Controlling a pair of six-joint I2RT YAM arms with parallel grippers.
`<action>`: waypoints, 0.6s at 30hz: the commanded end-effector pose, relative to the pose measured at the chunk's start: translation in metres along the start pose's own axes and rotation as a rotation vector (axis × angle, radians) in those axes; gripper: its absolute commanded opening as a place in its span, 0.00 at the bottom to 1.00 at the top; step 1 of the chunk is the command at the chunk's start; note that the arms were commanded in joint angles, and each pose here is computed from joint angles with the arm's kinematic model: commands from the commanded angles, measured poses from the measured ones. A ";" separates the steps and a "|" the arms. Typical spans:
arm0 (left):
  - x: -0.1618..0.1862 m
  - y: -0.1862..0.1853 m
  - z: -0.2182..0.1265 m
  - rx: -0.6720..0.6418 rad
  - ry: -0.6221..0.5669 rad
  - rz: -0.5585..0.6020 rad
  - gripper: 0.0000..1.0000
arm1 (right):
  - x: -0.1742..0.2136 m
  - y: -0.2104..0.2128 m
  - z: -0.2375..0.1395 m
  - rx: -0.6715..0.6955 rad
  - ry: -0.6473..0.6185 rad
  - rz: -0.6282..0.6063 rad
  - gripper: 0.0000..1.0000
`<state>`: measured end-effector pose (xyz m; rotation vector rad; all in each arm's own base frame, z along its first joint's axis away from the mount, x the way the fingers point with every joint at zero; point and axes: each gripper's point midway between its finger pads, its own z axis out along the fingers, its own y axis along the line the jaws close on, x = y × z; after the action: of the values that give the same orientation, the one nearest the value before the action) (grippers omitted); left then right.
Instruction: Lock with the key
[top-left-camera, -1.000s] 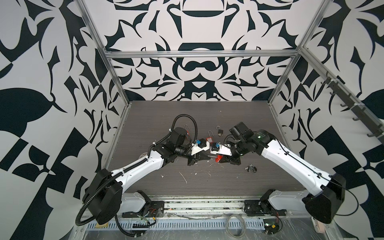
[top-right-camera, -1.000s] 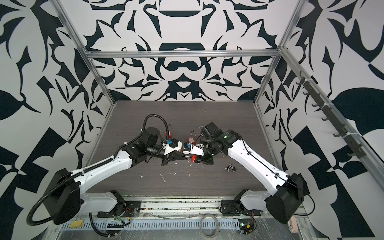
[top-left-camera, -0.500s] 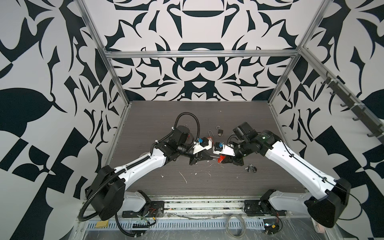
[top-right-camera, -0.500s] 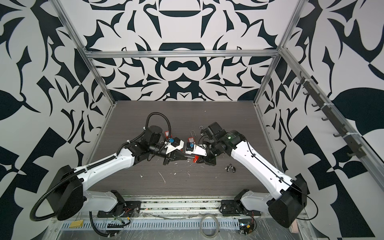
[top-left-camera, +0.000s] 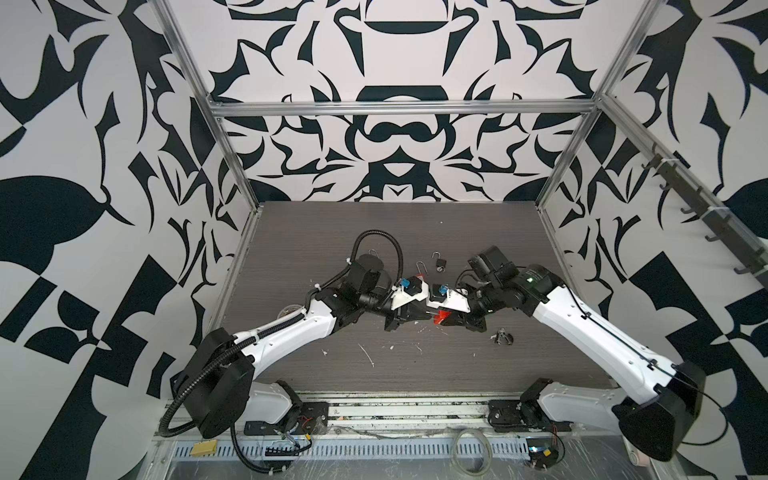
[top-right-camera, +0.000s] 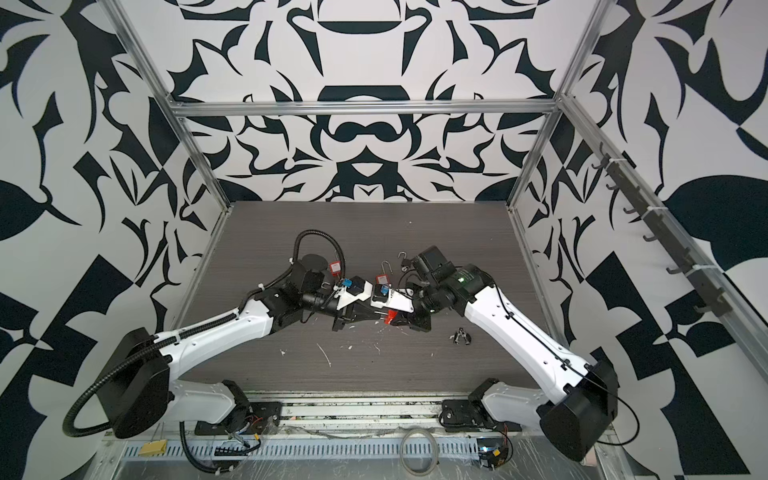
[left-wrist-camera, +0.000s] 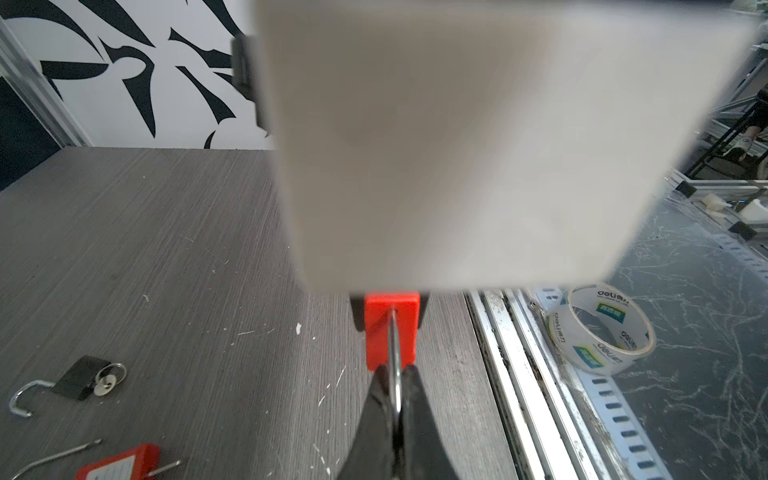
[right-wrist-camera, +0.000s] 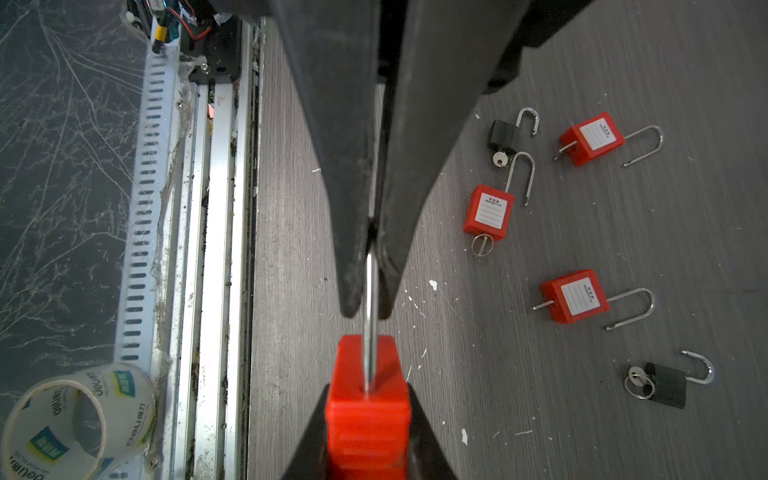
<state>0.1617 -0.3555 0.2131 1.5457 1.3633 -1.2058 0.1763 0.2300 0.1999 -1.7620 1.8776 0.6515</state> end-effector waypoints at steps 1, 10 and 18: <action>0.002 -0.011 0.012 0.061 -0.043 -0.016 0.00 | -0.103 -0.011 -0.026 0.012 -0.392 -0.191 0.00; 0.003 0.000 -0.001 0.026 -0.099 -0.063 0.00 | -0.110 -0.021 -0.029 0.059 -0.410 -0.166 0.04; -0.014 0.014 -0.036 -0.004 -0.168 -0.056 0.00 | -0.064 -0.012 -0.040 0.127 -0.186 -0.140 0.48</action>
<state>0.1865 -0.3360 0.2166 1.3855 1.3752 -1.2948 0.1943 0.2522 0.2273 -1.6764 1.7773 0.6581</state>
